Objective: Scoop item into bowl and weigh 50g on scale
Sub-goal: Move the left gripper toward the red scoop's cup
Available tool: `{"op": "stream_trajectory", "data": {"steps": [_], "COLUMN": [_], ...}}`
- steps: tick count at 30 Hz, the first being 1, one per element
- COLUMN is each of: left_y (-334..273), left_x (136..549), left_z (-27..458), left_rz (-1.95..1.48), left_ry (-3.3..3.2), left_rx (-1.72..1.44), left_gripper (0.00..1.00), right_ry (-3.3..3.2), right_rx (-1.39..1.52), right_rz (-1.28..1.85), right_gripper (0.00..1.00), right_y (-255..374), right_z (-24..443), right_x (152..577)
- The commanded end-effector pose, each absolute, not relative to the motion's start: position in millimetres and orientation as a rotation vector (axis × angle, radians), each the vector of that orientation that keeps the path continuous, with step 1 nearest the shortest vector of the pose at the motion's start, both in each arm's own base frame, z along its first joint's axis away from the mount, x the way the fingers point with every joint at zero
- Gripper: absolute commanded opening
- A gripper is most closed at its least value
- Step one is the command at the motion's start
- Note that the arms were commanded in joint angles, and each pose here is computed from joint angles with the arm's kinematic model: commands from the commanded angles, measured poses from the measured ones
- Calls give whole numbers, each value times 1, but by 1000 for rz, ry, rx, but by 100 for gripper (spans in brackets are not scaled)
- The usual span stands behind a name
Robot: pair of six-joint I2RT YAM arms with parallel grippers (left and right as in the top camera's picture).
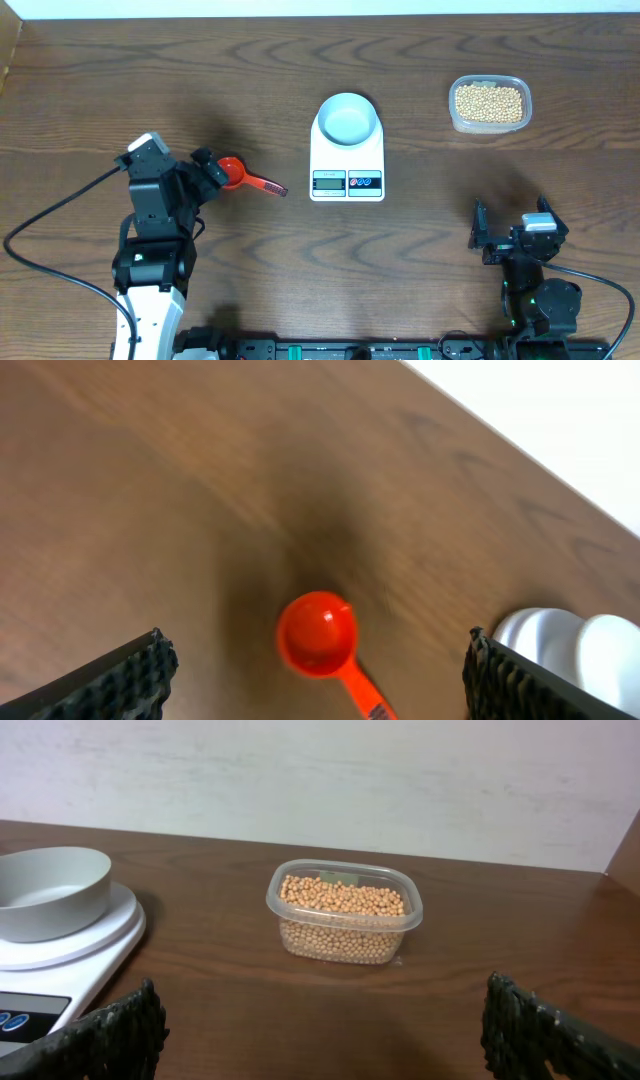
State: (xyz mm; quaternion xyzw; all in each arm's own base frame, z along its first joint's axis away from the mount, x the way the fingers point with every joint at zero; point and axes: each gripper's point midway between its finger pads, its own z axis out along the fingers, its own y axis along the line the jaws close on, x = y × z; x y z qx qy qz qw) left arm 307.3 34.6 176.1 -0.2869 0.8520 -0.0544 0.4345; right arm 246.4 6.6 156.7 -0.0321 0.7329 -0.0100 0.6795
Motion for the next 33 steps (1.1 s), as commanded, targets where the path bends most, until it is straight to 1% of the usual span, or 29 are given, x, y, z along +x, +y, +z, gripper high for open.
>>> {"op": "stream_trajectory", "data": {"steps": [1, 13, 14, 15, 16, 18, 33], "left_y": [45, 44, 44, 45, 45, 45, 45], "left_x": [307, 310, 310, 310, 310, 311, 311], "left_z": [178, 135, 133, 131, 128, 125, 116], "left_rz": [-91, -38, -35, -32, -29, -24, -24], "left_ry": [2097, 2244, 2252, 2259, 2266, 2277, 2294], "left_rx": [-806, -839, -841, -843, -844, -846, -882], "left_gripper": [94, 95, 96, 100, 100, 98, 98], "right_ry": [1652, 1651, 1651, 1652, 1651, 1652, 1651], "right_rx": [-81, -81, -81, -81, -82, -81, -81], "right_rz": [-28, -28, -28, -28, -29, -28, -28], "right_gripper": [99, 99, 99, 99, 99, 99, 99], "right_y": [7, 7, 7, 7, 7, 7, 7], "right_z": [155, 155, 155, 155, 155, 155, 155], "right_x": [246, 246, 246, 246, 246, 246, 246]}}
